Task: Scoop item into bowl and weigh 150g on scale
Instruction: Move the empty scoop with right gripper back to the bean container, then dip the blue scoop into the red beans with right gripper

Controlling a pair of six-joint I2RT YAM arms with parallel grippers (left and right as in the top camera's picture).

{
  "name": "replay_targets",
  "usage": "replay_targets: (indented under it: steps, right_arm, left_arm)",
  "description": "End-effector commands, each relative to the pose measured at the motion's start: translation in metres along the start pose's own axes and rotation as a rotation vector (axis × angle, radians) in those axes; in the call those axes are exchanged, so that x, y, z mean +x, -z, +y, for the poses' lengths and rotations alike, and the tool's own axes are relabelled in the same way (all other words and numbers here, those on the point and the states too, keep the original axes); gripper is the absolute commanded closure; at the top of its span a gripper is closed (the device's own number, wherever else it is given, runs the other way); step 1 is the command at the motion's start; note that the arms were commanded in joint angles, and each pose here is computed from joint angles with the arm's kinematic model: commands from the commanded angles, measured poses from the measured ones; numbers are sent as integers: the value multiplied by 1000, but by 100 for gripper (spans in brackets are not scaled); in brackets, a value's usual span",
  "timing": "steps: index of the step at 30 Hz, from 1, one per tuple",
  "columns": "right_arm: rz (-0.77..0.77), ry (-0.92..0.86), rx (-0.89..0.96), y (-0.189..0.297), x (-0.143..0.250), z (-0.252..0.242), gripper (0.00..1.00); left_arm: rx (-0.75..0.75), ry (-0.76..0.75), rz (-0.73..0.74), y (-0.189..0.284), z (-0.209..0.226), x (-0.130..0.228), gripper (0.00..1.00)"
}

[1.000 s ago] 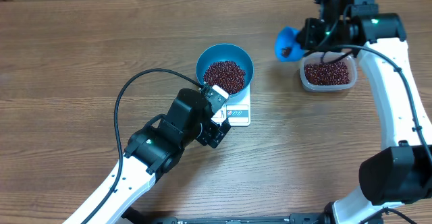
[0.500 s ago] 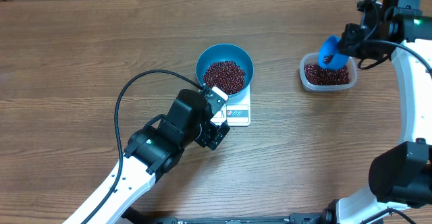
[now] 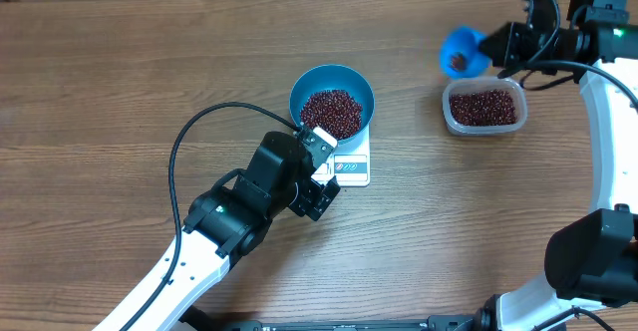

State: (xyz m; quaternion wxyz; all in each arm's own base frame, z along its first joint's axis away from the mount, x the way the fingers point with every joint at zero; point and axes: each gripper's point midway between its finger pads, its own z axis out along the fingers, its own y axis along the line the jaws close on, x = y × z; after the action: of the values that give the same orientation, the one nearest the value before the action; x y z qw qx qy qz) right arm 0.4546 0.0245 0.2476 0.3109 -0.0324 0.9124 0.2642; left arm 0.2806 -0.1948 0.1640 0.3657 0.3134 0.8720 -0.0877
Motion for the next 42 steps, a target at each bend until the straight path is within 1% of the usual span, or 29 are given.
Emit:
replay_targets:
  steps: [1, 7, 9, 12, 16, 19, 24, 26, 29, 36, 42]
  right_arm:
    - [-85, 105, -275, 23, -21, 68, 96]
    - [-50, 199, -320, 8, -12, 100, 96]
    - [-30, 223, -292, -2, -7, 108, 96]
    - [-16, 238, -213, -11, -5, 104, 96]
    - [-13, 226, -169, -10, -5, 93, 96]
    - [-8, 203, -42, -9, -6, 66, 96]
    - [28, 161, 294, 4, -2, -1, 96]
    - [65, 182, 424, 12, 4, -23, 96]
    - [88, 177, 512, 19, 8, -37, 96]
    - [129, 170, 645, 33, 15, -56, 96]
    - [159, 188, 819, 50, 17, -73, 96]
  left_arm:
    - [-8, 5, 9, -3, 1, 3, 0]
    - [-8, 5, 9, -3, 1, 3, 0]
    - [-8, 4, 9, -3, 1, 3, 0]
    - [-8, 3, 9, -3, 1, 3, 0]
    - [-8, -3, 9, -3, 1, 3, 0]
    - [-7, -3, 9, -3, 1, 3, 1]
    - [-9, -3, 9, -3, 1, 3, 0]
    - [-11, -3, 9, -3, 2, 3, 0]
    - [-11, -3, 10, -3, 2, 3, 0]
    - [-33, -3, 11, -3, 5, 3, 0]
    - [-33, -3, 11, -3, 5, 3, 0]
